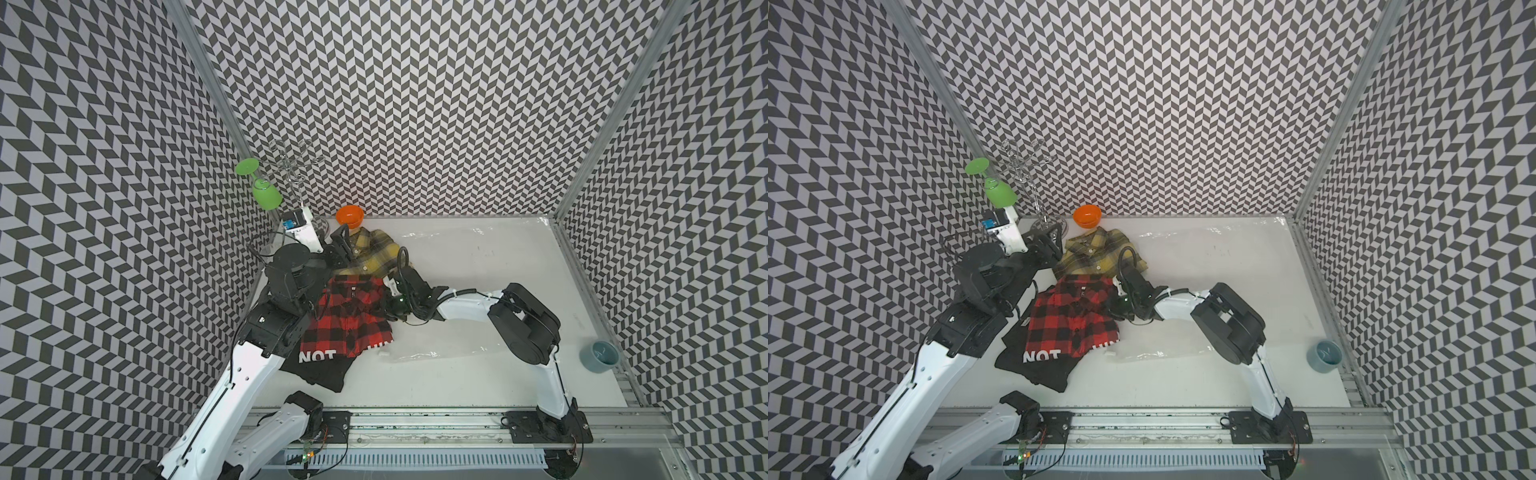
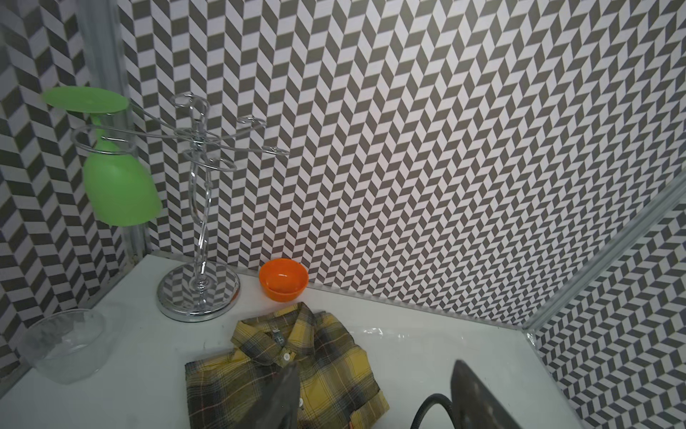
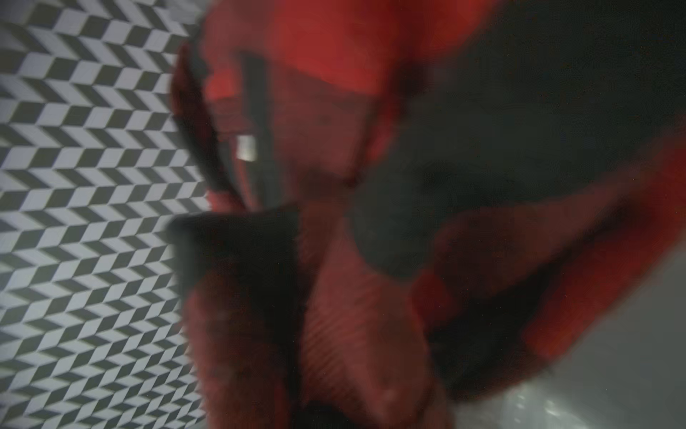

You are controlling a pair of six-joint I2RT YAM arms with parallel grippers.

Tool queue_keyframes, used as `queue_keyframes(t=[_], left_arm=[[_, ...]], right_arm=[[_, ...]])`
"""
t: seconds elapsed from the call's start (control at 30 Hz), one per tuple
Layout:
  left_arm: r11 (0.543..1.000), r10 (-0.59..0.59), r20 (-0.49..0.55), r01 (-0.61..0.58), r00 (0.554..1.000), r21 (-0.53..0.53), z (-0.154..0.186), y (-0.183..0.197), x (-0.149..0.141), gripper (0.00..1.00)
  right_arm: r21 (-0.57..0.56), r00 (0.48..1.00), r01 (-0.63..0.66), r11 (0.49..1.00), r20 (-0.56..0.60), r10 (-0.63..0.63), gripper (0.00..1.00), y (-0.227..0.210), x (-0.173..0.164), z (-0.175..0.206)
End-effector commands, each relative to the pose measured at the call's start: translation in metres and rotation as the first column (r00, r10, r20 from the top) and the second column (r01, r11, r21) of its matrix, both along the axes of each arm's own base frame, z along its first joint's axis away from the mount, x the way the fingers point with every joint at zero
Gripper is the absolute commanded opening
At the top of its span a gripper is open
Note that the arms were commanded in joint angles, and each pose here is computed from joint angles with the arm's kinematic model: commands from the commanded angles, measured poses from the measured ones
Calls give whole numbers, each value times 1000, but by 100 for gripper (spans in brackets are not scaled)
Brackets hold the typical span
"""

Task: Place the folded shirt into the vacuum bag
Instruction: Place the shirt at the center of the board.

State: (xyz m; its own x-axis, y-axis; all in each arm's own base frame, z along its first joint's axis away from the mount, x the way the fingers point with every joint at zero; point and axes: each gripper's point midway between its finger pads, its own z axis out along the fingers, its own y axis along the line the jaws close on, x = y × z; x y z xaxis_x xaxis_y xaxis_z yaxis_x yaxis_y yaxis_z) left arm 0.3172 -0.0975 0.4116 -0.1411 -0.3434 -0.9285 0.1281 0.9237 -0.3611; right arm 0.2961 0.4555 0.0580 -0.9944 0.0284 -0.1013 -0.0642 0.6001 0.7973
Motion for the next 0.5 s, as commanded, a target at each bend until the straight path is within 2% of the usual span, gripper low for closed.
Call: queue_keyframes(t=[0.0,0.1,0.17,0.23,0.37,0.47], left_arm=[[996,-92,14,92,996,-9,-2,-21,8,64],[992,-129,-15,129,992,0,-13,-38,18,65],[989,-149,-23,149,989,6,-13,-46,25,65],[988,-156,-23,156,988,19,-10,-50,31,65],[979,-197,-54,200,979,41,-22,-65,46,66],[956,-287,-120,292,950,33,-53,-95,62,66]], right_arm=[[31,988,-7,999,154,3,37,1,15,52],[13,984,-87,996,157,84,56,0,9,58],[11,984,-108,994,145,105,66,-12,6,64],[40,985,-92,995,151,85,83,-38,4,77],[37,984,31,999,176,-37,88,-116,15,96],[-80,969,161,984,203,-142,88,-183,21,85]])
